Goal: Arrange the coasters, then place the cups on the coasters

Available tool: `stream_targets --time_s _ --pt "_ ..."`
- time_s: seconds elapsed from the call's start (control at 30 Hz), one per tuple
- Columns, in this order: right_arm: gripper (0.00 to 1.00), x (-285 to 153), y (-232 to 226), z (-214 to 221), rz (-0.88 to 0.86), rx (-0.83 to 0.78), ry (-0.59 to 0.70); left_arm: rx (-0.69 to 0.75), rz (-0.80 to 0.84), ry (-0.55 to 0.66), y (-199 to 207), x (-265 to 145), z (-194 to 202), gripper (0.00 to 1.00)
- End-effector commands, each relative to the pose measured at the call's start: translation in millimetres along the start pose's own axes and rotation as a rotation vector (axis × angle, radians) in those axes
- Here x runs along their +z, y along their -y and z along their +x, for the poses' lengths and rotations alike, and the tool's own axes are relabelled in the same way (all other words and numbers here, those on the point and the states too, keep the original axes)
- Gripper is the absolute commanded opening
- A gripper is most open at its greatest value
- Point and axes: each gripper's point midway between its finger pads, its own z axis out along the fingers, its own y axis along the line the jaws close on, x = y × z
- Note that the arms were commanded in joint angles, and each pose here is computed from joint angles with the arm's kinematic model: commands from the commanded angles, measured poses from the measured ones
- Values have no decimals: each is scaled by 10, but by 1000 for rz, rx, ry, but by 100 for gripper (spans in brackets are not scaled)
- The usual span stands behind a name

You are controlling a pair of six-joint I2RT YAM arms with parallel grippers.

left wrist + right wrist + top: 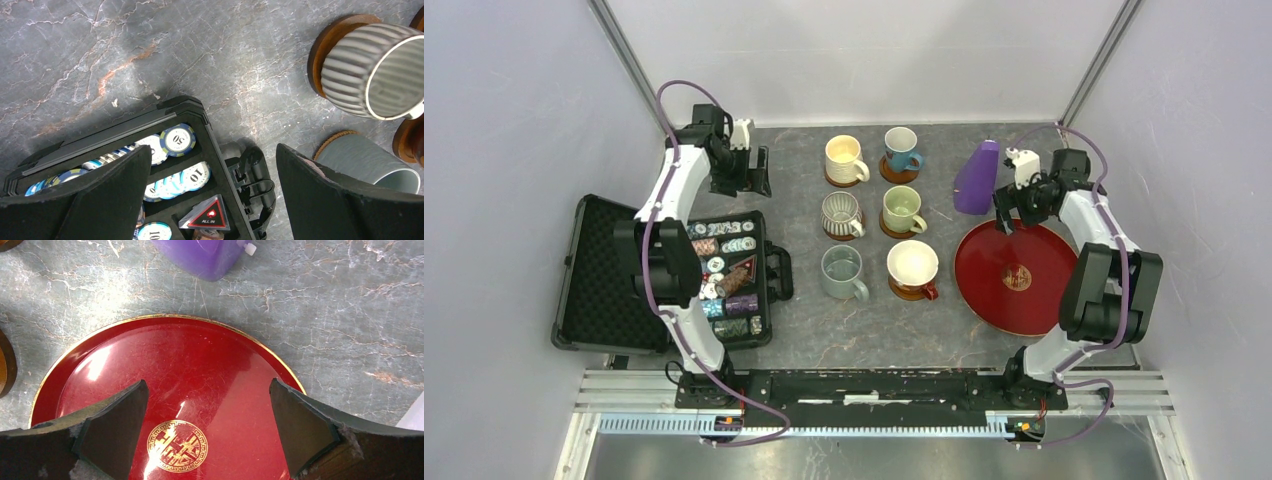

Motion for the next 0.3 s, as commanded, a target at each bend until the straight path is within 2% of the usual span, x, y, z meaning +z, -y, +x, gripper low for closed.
stream_targets --time_s 0.0,0.27 --pt "98 -4 81 -209 3 -17 56 -6 -41 26 -42 -36 -43 100" --pt "98 -16 111 -290 2 -30 69 10 -71 76 -83 -120 -233 100"
